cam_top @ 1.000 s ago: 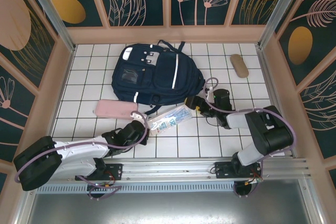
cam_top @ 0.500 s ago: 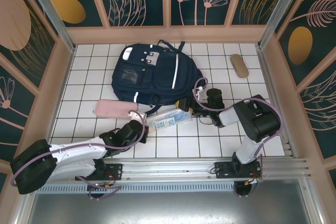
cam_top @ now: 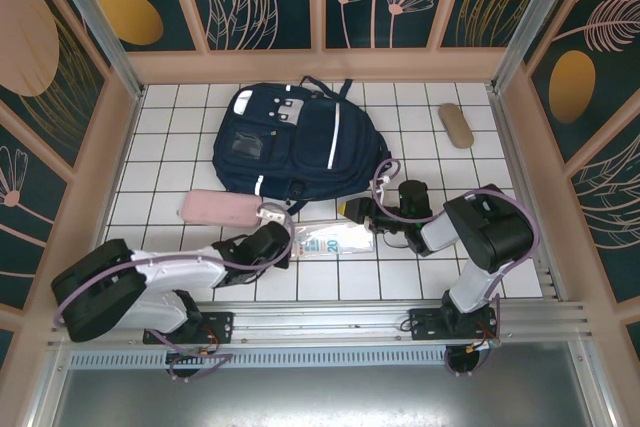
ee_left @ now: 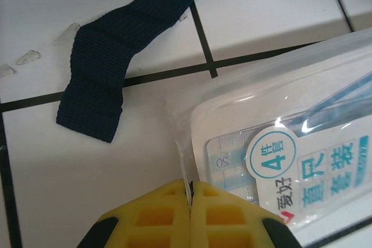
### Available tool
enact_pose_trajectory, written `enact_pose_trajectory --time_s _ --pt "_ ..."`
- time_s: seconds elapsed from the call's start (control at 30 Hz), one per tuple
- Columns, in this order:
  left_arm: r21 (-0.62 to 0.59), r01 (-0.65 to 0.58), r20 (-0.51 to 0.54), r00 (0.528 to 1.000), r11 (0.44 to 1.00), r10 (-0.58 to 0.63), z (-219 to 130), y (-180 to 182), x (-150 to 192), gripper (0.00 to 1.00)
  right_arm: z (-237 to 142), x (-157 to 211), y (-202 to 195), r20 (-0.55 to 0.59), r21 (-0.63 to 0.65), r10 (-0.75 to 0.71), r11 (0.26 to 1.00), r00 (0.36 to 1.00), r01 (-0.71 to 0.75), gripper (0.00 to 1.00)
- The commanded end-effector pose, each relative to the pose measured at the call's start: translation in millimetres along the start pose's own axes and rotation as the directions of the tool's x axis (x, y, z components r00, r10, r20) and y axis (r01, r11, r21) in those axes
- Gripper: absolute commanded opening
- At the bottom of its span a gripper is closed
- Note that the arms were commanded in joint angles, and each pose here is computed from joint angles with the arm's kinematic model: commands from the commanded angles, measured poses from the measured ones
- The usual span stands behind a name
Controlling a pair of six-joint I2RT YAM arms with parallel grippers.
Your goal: Pack the student bag
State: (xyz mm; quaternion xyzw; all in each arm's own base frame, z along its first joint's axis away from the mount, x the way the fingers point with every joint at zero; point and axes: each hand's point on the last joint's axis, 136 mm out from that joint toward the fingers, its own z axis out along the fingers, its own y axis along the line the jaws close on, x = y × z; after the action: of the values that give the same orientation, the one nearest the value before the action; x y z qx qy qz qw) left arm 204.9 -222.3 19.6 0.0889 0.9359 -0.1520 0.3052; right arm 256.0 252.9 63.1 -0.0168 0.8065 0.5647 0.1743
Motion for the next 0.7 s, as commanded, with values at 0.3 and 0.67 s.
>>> enact_pose_trajectory --time_s 0.3,0.67 --pt "0.023 0.163 -0.096 0.982 0.986 -0.16 27 -8 -18 0.0 -13 34 -32 -0.065 0.139 0.125 0.983 0.99 -0.115 0.78" --pt "0.016 0.243 -0.127 0.963 0.97 -0.24 37 7 -12 0.0 -32 31 -51 0.01 0.183 0.206 0.962 0.979 -0.204 0.73"
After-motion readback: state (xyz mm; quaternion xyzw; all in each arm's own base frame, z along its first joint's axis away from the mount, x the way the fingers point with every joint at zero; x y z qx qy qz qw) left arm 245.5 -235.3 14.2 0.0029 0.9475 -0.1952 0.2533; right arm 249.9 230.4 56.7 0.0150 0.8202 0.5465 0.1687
